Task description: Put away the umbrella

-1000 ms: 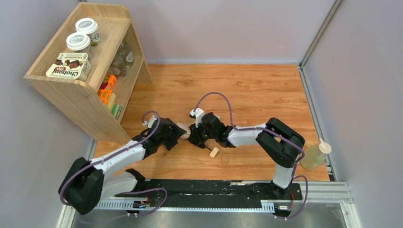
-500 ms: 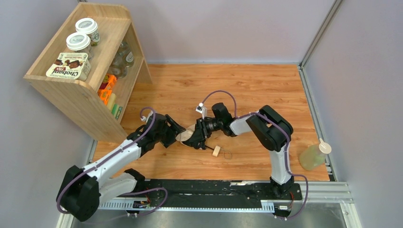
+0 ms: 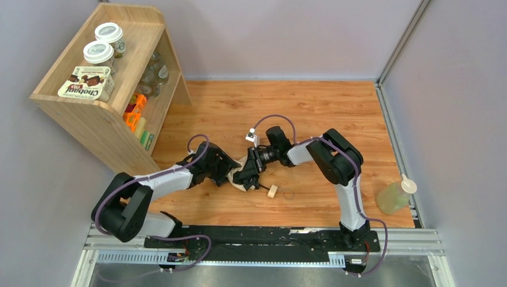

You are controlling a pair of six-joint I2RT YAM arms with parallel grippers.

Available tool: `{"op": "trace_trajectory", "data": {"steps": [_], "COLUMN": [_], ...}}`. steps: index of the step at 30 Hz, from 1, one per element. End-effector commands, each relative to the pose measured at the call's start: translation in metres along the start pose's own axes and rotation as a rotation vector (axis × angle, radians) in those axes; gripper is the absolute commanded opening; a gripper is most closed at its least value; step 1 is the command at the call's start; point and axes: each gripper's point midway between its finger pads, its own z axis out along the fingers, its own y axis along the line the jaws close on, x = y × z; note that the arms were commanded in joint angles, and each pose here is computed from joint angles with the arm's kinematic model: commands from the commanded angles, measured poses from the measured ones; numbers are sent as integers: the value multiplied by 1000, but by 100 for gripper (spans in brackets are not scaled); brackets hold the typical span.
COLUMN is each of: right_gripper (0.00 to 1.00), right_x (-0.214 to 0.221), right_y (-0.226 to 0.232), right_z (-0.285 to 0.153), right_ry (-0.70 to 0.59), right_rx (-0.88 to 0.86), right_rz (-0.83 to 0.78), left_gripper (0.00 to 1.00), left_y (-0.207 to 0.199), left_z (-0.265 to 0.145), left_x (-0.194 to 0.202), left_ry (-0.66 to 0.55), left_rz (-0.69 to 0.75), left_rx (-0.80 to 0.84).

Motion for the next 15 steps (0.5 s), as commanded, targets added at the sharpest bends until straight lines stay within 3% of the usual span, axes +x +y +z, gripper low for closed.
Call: {"op": "trace_trajectory", "data": {"steps": [1,3,5,9,11,13,15], "right_gripper": [0,0,0,0,1,16,47], "right_x": [68,64,60,47,38,28,17], "right_y": [-52,-48,-42,-30,-25,-19,-20], "right_z": [2,3,3,1,0,-4,-9], "right_ry": [162,167,168,166,153,132,103], "right_rx": [152,137,125,124,143,185,281], "right_rz": [214,217,215,203,188,180,152], "left_gripper": [69,53,27,5,0,0,0], "left_y": [82,103,123,144,142,139,136], "left_z": [31,37,39,37,36,34,33], "left_x": [-3,6,14,19,20,18,18], "left_ry": [-48,-21,-6,-3,-4,-17,-24], "left_rz": [52,22,-7,-11,5,18,24], "left_rx": [-240,-273,-283,-323,-320,-320,-319]}}
